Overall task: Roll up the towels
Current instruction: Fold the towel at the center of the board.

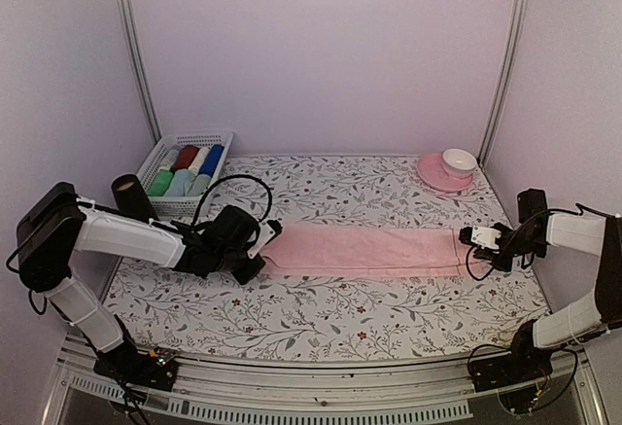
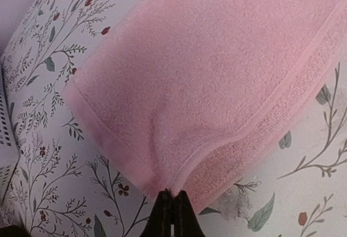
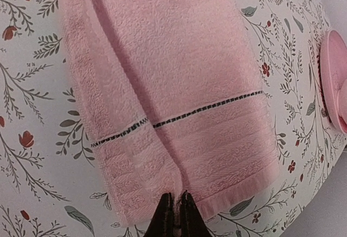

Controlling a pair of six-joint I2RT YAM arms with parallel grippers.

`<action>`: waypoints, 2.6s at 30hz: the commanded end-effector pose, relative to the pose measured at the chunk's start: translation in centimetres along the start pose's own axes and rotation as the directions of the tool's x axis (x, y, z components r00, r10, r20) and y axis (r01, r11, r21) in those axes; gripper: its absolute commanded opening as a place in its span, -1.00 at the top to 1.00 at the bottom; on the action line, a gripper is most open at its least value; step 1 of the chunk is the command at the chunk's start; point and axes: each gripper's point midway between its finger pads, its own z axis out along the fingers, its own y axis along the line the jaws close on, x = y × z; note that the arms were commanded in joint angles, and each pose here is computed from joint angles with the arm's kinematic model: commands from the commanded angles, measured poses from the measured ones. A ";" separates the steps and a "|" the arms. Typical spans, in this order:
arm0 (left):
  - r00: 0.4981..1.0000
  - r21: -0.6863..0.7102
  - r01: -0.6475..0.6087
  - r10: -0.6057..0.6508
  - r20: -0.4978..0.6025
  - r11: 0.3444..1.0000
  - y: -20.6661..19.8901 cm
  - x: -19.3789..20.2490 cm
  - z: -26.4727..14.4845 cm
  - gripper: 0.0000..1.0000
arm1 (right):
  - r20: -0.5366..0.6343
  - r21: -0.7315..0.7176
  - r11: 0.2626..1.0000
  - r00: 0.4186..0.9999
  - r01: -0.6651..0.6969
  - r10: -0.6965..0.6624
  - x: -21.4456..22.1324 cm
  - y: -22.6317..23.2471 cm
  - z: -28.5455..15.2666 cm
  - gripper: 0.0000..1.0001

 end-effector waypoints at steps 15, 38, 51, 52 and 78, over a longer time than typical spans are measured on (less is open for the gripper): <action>0.997 -0.152 0.042 -0.031 0.074 0.987 2.8 -2.1 -2.0 1.00 | 0.028 0.114 0.993 0.999 0.016 -0.020 -1.7 -3.7 -2.6 0.95; 0.997 0.050 0.017 -0.021 0.070 0.999 -0.8 -1.1 -3.0 1.00 | -0.019 0.109 0.993 0.999 0.044 -0.042 -0.9 -4.2 -2.6 0.95; 0.995 0.035 -0.014 0.017 -0.098 0.999 -1.5 1.6 -0.3 1.00 | -0.086 -0.021 0.996 0.993 0.084 -0.085 1.7 0.6 -0.4 0.95; 0.994 0.040 -0.016 0.020 -0.106 0.999 -1.6 1.6 -0.1 1.00 | -0.091 -0.025 0.996 0.992 0.086 -0.088 1.9 0.8 -0.3 0.95; 0.985 0.027 0.063 -0.066 0.158 0.998 1.4 -4.8 -7.1 -0.57 | -0.143 0.045 0.992 0.983 0.119 -0.111 1.1 -2.2 -3.1 -0.49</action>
